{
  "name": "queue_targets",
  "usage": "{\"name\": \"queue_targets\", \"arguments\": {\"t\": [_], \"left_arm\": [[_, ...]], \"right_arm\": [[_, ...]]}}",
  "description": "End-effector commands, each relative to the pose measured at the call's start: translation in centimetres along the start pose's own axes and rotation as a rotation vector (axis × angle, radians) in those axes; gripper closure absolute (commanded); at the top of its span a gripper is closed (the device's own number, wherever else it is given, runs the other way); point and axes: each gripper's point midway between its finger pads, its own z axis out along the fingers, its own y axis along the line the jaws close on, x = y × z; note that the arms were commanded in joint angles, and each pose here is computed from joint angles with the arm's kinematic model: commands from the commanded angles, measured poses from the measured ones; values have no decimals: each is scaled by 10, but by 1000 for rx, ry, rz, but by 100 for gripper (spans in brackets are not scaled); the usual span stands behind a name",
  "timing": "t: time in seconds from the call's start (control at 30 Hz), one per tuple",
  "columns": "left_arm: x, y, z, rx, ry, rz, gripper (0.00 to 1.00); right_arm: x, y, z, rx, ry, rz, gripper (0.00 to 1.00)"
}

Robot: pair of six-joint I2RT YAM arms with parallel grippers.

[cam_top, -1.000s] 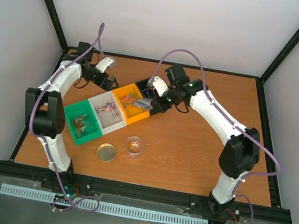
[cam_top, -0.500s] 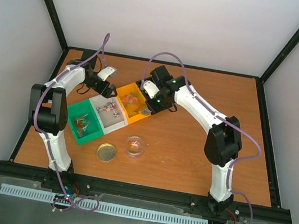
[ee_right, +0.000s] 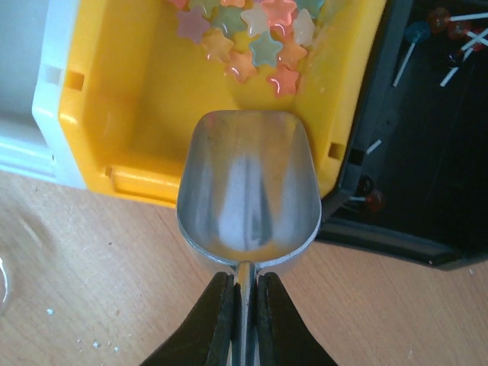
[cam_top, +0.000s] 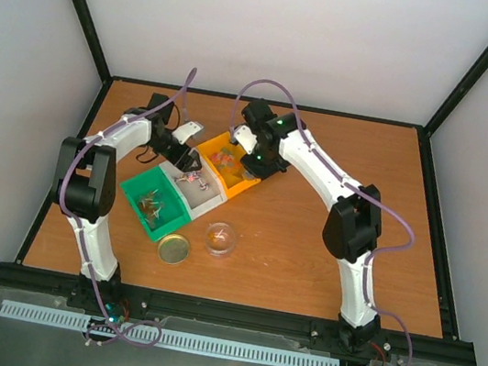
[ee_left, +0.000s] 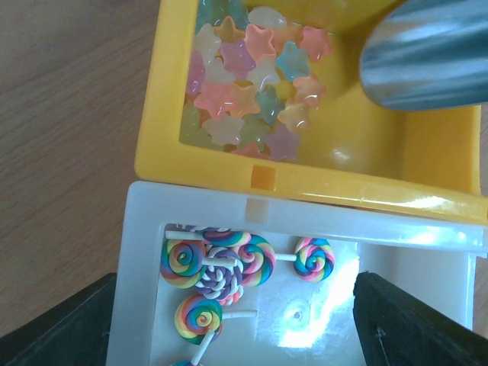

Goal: Pack the candies

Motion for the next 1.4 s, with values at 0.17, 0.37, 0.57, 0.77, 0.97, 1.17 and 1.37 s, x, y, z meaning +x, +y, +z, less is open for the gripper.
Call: {"name": "queue_targets", "arguments": {"t": [0.17, 0.37, 0.57, 0.77, 0.97, 1.17, 1.37], "left_arm": [[-13, -9, -1, 23, -40, 36, 21], [-12, -7, 3, 24, -34, 53, 22], [-17, -4, 7, 36, -35, 70, 24], [-21, -6, 8, 62, -39, 84, 25], [-19, -8, 8, 77, -28, 99, 25], [-20, -8, 6, 79, -21, 90, 24], [-28, -9, -3, 98, -39, 58, 19]], "right_arm": [[-3, -10, 38, -6, 88, -37, 97], [-3, -13, 63, -38, 84, -13, 97], [1, -14, 87, -73, -33, 69, 97], [4, 3, 108, -124, -176, 138, 97], [-5, 7, 100, -102, -368, 179, 97], [-20, 4, 80, -68, -578, 194, 97], [-21, 8, 63, -60, -714, 184, 97]]}}
